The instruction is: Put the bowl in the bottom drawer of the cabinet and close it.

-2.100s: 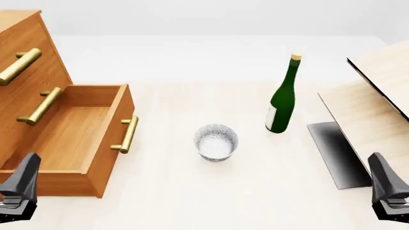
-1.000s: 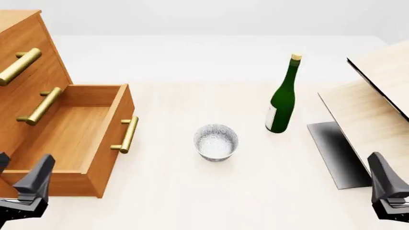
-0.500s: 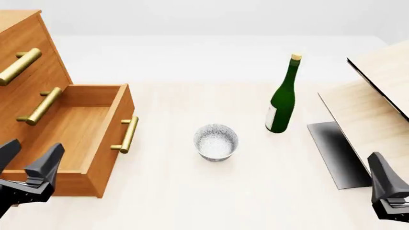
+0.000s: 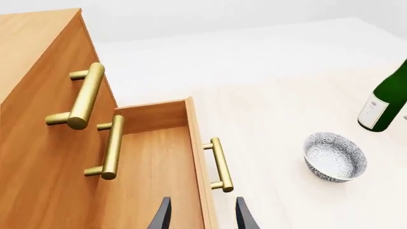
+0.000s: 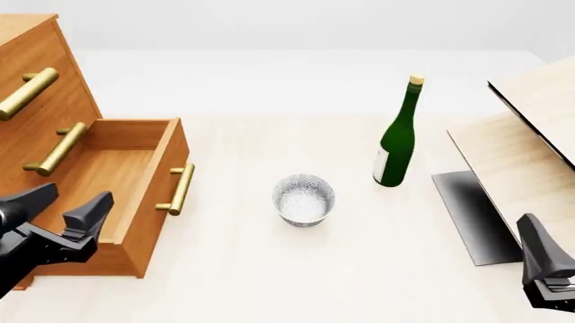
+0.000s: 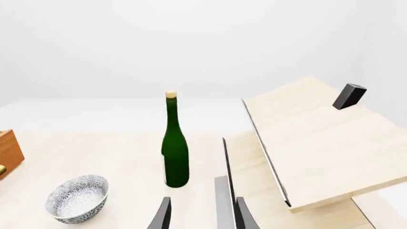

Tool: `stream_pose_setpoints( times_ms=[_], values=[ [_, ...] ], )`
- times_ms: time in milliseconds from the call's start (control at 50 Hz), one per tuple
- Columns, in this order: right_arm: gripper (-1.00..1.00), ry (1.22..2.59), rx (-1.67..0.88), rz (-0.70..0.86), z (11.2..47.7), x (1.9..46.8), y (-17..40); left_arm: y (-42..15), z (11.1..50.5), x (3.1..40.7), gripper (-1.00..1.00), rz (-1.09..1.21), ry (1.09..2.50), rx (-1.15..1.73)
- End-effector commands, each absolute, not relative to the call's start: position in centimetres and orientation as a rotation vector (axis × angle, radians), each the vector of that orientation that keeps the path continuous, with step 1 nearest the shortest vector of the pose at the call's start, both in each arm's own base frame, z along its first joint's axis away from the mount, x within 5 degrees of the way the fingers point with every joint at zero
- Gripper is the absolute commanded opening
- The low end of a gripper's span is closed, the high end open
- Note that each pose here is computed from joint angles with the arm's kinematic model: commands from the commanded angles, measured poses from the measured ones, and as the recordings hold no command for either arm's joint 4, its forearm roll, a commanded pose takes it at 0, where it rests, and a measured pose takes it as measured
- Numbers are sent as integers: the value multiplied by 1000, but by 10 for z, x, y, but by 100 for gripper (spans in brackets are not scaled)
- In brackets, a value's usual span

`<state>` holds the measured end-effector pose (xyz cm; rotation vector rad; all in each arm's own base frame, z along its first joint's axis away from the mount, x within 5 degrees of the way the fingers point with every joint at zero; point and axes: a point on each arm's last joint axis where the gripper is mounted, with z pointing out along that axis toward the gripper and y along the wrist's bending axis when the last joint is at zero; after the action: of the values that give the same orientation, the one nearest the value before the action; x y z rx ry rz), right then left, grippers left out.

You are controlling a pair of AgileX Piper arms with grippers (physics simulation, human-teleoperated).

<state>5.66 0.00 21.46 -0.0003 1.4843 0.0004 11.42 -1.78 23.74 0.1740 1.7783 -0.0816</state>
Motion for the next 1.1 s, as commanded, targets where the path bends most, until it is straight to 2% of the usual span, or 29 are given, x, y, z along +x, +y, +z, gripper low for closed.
stream_pose_setpoints(
  times_ms=[20, 780, 1100],
  values=[
    [100, 1485, 0, 0, 214, 57, 0, -23, 242, 121, 100, -115, 1821, 195],
    [100, 1484, 0, 0, 214, 57, 0, -35, 254, 152, 100, -218, 2006, 116],
    [100, 1484, 0, 0, 214, 57, 0, -41, 246, 169, 100, -248, 2070, 78]
  ],
)
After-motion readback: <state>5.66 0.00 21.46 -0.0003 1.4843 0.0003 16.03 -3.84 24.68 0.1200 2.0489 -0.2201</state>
